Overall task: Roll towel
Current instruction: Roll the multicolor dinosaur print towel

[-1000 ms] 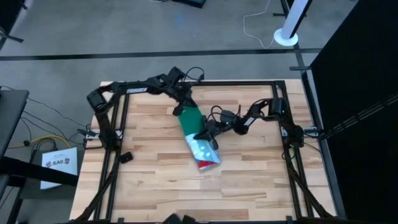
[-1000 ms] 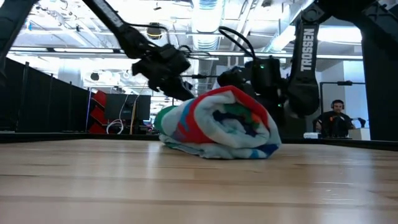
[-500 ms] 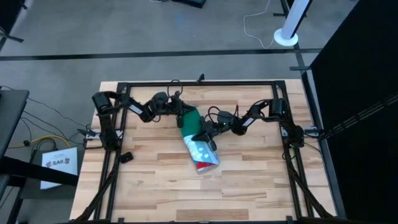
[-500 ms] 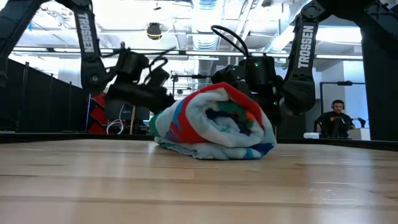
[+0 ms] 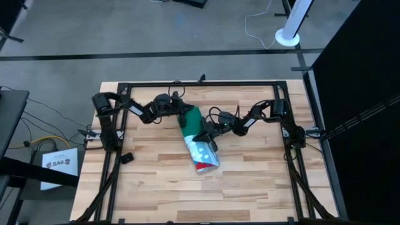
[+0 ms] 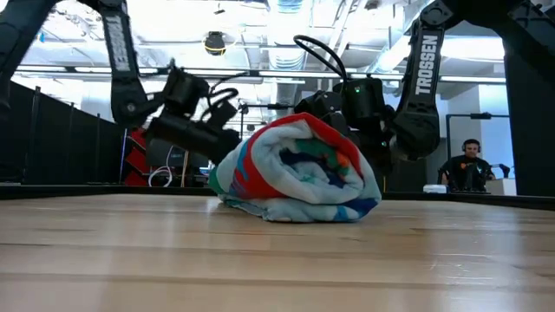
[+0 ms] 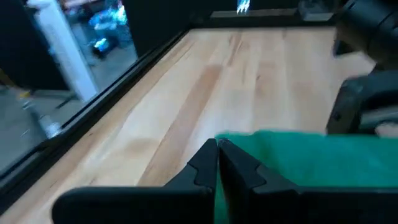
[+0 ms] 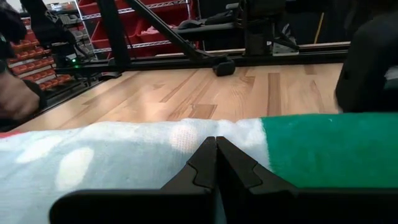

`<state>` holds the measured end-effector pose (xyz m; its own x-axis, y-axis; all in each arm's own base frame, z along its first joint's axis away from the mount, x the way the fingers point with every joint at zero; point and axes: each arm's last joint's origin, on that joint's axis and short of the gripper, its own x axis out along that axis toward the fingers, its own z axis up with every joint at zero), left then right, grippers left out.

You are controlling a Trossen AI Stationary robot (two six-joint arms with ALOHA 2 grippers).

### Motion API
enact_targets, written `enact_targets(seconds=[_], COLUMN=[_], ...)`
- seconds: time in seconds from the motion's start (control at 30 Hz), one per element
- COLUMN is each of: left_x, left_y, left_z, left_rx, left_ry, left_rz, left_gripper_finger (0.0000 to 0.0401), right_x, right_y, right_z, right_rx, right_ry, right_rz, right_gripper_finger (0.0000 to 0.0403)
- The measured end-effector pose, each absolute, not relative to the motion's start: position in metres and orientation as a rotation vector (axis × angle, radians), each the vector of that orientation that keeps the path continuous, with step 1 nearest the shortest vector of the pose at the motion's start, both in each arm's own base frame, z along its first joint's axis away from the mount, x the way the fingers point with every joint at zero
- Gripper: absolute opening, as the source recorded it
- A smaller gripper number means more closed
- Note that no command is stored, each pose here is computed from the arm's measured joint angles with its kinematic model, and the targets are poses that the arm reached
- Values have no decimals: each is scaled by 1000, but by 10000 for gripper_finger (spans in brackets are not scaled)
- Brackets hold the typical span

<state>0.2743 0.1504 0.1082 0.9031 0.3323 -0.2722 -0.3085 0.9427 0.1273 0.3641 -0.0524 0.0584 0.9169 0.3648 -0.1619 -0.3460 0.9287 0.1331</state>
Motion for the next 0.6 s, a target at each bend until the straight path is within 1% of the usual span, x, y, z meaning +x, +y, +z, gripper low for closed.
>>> enact_targets(seconds=[0.13, 0.2, 0.43, 0.6], left_x=[273, 278, 307, 311], left_y=[144, 138, 123, 131], left_z=[140, 147, 123, 111], left_rx=[140, 147, 165, 180], left_ry=[239, 214, 336, 423], left_rz=[344, 321, 209, 257], left_gripper_finger=[0, 0, 0, 0], right_x=[364, 364, 364, 363], right_y=[-52, -52, -52, -52], right_z=[58, 58, 58, 57], right_rx=[105, 105, 103, 105], right_ry=[190, 191, 192, 200], right_rz=[374, 374, 375, 375], right_gripper_finger=[0, 0, 0, 0])
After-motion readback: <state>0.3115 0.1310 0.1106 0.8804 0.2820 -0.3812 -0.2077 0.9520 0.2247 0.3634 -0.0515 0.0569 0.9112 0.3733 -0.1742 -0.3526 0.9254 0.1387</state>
